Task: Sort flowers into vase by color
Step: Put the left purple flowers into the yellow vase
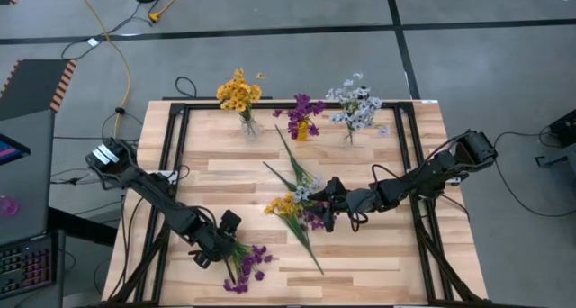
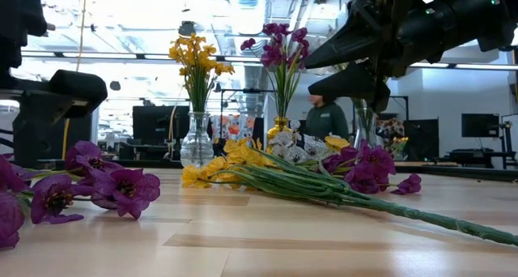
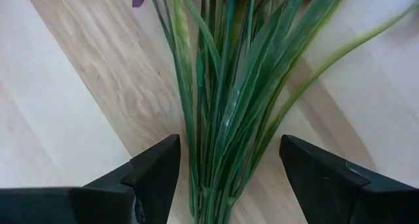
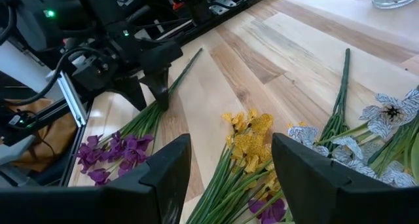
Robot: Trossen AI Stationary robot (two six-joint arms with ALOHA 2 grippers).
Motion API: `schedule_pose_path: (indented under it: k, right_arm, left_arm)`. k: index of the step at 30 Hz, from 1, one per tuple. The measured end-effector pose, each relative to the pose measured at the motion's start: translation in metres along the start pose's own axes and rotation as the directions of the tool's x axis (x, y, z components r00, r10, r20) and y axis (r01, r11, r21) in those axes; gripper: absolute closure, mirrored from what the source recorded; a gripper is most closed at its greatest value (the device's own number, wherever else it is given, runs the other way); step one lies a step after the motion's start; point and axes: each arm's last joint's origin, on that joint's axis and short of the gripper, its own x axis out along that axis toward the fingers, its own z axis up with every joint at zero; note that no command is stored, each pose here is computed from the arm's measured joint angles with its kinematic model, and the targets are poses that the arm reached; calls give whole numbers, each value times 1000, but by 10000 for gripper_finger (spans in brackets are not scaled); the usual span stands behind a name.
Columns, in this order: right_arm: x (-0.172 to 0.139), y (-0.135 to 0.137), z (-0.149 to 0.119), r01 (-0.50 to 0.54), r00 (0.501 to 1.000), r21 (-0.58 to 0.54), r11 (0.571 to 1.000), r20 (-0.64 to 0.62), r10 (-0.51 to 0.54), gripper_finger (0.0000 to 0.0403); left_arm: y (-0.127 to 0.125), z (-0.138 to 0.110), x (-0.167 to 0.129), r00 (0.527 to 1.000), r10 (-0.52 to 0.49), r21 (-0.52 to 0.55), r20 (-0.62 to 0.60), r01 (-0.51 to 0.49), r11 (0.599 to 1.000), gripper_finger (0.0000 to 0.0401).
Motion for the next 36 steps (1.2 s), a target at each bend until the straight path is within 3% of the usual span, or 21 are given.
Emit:
schedule_pose_path:
  k: [6,13,19,36]
  right_arm:
    - [0,0,0,0,1000,0,1000,0,0,162]
    - [0,0,0,0,1000,-1,1000,0,0,162]
    - [0,0,0,0,1000,-1,1000,0,0,162]
    - [0,0,0,0,1000,-1,1000,-1,0,162]
  left_arm:
    - [1,3,2,1000,-12,-12,23,12,1000,148]
    - [5,4,3,998,-59,-125,37,63,990,148]
    - [6,6,3,997,-66,-131,51,73,989,154]
    - [7,5,3,998,-33,-210,47,42,977,309]
